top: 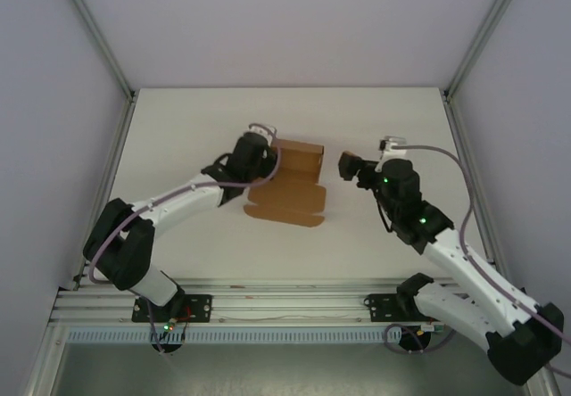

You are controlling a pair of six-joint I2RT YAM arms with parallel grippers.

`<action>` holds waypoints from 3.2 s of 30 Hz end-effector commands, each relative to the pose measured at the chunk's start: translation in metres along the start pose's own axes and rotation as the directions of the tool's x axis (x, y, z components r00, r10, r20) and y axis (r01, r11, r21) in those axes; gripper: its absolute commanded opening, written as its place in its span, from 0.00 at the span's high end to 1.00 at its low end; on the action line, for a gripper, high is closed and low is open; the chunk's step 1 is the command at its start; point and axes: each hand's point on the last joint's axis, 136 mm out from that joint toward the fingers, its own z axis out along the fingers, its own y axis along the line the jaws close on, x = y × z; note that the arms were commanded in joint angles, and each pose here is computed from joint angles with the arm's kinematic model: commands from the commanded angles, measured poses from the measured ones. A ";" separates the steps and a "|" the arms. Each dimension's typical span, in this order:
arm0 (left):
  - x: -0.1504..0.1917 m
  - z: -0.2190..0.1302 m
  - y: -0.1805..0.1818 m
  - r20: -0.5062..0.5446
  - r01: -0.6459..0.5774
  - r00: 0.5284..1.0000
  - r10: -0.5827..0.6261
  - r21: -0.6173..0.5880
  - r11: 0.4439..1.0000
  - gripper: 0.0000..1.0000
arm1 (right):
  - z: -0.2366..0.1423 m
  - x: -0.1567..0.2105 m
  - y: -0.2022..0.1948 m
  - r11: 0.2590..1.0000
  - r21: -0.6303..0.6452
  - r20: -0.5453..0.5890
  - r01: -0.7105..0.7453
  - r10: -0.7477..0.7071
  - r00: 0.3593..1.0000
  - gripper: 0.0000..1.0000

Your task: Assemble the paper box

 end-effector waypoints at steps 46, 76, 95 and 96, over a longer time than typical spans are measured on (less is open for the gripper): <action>0.151 0.116 -0.082 -0.363 -0.893 0.159 0.918 0.343 0.291 0.73 | -0.020 0.064 -0.067 0.967 0.252 -0.214 0.033 0.023 0.977 0.00; -0.082 -0.115 0.026 0.281 -0.027 0.957 0.076 -0.176 0.984 0.00 | 0.022 0.074 -0.009 0.953 -0.087 -0.337 0.292 -0.304 0.891 0.00; 0.082 -0.116 0.093 0.085 0.480 0.876 -0.474 -0.239 0.844 0.00 | 0.143 0.215 0.087 0.648 -0.676 -0.568 0.350 -0.761 0.312 0.30; 0.081 -0.116 0.092 0.087 0.479 0.877 -0.472 -0.235 0.846 0.00 | 0.149 0.216 0.085 0.665 -0.656 -0.582 0.358 -0.747 0.322 0.37</action>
